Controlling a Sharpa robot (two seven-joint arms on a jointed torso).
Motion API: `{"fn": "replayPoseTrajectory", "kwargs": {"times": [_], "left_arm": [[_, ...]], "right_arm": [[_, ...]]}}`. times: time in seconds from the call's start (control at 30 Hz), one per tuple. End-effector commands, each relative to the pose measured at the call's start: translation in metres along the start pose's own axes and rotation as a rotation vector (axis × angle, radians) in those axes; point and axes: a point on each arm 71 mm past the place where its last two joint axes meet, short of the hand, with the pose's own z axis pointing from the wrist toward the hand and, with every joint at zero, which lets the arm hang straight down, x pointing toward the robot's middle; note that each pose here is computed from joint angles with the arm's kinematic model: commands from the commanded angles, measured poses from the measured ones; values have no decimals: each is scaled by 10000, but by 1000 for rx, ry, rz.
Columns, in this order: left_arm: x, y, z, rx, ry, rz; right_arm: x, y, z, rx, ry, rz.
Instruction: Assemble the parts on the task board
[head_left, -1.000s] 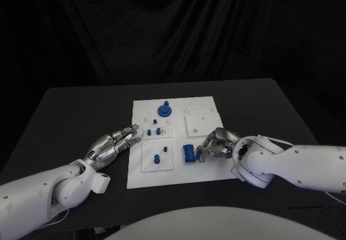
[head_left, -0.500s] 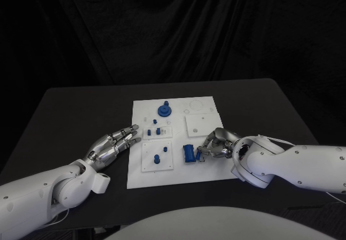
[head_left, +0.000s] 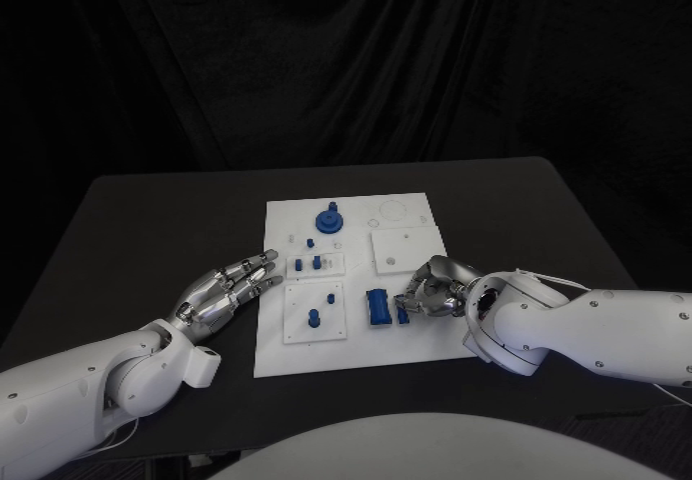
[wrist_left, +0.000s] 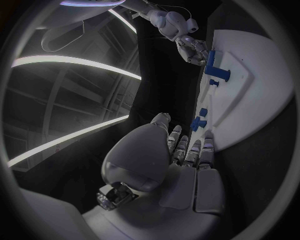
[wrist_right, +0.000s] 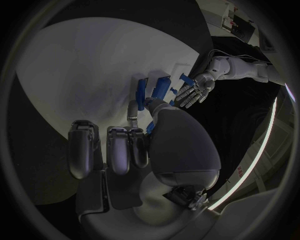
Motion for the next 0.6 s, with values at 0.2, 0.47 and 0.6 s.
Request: {"fn": "replayPoseTrajectory", "kwargs": {"times": [0.2,0.47,0.6], "left_arm": [[8,54,-22,-25,2,-9],[9,59,-24,-26,2,-9],[9,61,-26,-26,2,-10]], "right_arm": [[39,-53,1,33,31,-19],[35,-40,-12,15,26,-13],[25,-37,-22,2,18,-8]]}}
